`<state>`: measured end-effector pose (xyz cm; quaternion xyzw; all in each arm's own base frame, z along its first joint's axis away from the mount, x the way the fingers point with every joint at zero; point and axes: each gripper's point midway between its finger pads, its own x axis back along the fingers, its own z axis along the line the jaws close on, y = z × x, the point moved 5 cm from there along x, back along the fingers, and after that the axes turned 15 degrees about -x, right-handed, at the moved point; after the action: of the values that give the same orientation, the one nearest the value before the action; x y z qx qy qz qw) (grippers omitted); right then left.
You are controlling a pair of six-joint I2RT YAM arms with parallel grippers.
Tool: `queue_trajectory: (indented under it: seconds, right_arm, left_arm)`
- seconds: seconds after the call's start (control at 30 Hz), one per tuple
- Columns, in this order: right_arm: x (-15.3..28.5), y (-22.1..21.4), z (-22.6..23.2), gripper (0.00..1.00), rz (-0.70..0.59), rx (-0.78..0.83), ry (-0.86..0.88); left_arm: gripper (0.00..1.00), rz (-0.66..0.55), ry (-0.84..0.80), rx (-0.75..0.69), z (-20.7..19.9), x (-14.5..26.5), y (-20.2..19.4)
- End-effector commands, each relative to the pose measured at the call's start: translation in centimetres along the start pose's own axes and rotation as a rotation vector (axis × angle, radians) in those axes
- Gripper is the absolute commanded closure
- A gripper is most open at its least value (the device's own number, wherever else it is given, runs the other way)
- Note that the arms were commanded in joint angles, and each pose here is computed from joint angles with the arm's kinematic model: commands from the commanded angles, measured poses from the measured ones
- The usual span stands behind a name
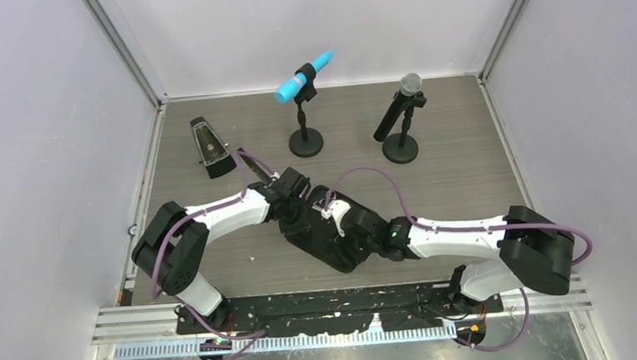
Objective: Sort the hair-cutting tools
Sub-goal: Place the haircut tool in the hairdressing tool bag.
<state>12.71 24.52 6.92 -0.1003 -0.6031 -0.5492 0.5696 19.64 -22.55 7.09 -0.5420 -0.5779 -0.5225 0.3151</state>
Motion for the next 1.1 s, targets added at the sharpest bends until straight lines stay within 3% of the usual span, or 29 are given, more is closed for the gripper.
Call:
queue_trajectory:
  seconds: [0.0,0.23,0.57,0.73,1.07]
  right_arm:
    - [0.9,2.9,-0.6,0.42,-0.223,-0.056,-0.034]
    - [2.9,2.0,-0.9,0.39,-0.329,-0.135,0.04]
    - [3.5,-1.5,0.4,0.42,-0.316,-0.186,0.29]
    - [2.6,-2.2,0.1,0.45,-0.296,-0.19,0.275]
    - [1.7,-2.0,-0.5,0.61,-0.335,-0.219,0.272]
  left_arm:
    - [0.72,0.018,0.01,0.014,0.5,-0.2,-0.8]
    - [0.72,0.018,0.009,0.013,0.5,-0.2,-0.9]
    - [0.72,0.02,0.009,0.014,0.5,-0.3,-0.8]
    - [0.73,0.02,0.009,0.014,0.5,-0.2,-0.8]
    - [0.73,0.02,0.011,0.014,0.5,-0.2,-0.8]
